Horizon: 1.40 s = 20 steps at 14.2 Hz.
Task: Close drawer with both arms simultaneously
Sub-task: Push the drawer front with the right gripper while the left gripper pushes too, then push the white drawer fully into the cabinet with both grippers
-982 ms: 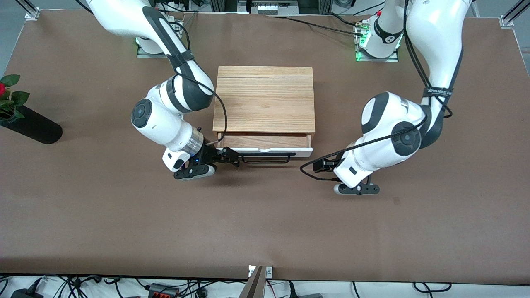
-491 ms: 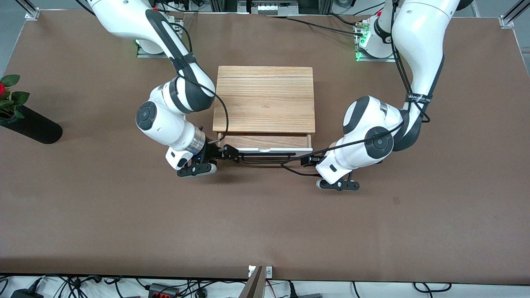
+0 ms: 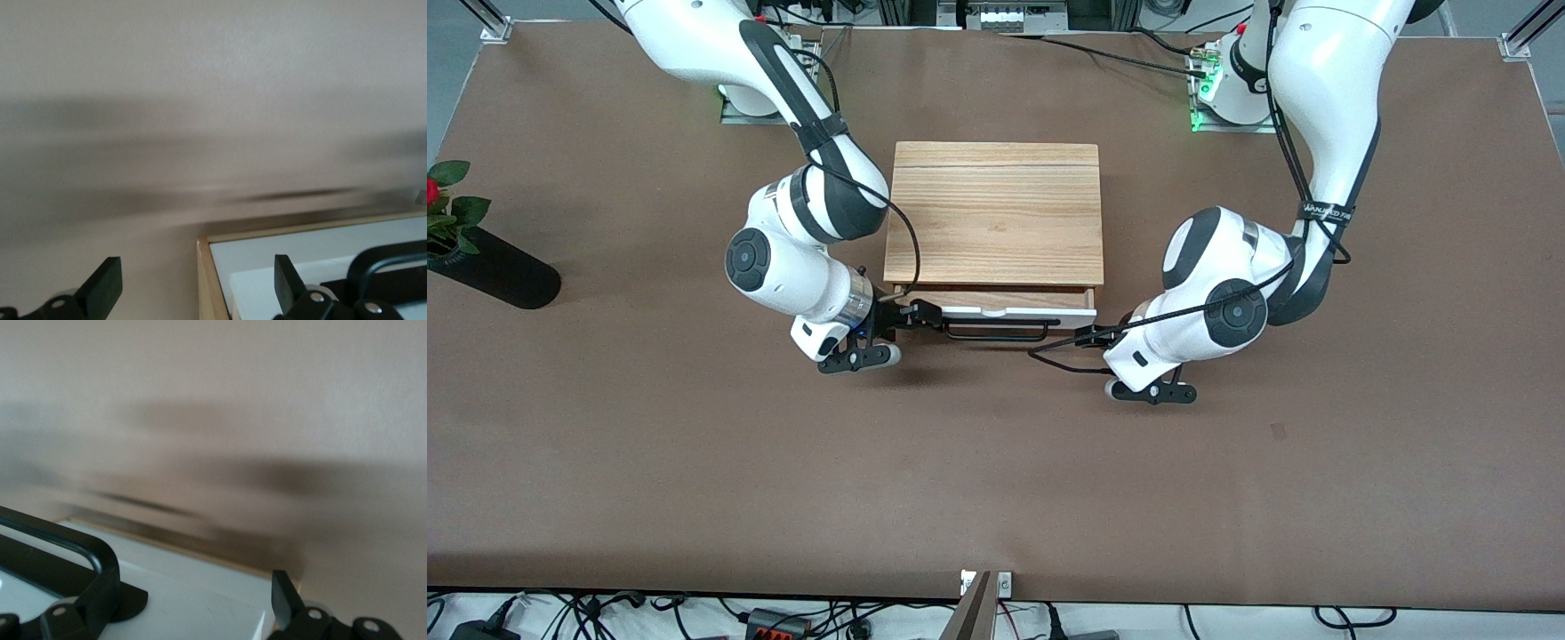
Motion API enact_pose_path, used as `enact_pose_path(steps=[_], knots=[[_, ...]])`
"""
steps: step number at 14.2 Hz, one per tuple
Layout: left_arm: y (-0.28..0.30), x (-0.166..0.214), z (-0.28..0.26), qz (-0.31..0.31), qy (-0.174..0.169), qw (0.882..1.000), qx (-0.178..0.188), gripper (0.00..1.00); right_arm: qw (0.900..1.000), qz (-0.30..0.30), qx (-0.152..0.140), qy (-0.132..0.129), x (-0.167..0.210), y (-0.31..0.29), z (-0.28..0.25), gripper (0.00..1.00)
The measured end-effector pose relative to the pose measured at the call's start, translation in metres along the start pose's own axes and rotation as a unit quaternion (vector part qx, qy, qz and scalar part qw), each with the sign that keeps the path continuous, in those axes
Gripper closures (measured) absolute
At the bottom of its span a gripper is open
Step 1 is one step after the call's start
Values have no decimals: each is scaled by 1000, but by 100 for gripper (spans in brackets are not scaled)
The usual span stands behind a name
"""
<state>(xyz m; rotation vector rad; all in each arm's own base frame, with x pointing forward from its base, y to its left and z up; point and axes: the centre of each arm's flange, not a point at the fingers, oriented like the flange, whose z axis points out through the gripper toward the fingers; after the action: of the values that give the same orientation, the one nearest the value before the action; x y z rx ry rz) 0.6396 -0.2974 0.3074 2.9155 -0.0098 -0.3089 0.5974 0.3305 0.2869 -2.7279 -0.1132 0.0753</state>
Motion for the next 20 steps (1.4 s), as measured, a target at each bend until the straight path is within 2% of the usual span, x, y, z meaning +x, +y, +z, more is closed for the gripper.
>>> enact_pose_path(steps=[5, 8, 17, 20], knots=[[3, -15, 17, 5, -60, 998, 21, 0, 1000, -1, 0, -11, -3, -1, 1, 0], [10, -21, 31, 8, -82, 996, 23, 0, 1000, -2, -1, -17, -5, -2, 2, 0], [7, -18, 35, 1, -85, 996, 15, 0, 1000, -4, -1, -19, -6, -5, 4, 0], [0, -5, 9, -5, -61, 998, 4, 0, 1000, -5, -1, -25, -7, -5, 3, 0]])
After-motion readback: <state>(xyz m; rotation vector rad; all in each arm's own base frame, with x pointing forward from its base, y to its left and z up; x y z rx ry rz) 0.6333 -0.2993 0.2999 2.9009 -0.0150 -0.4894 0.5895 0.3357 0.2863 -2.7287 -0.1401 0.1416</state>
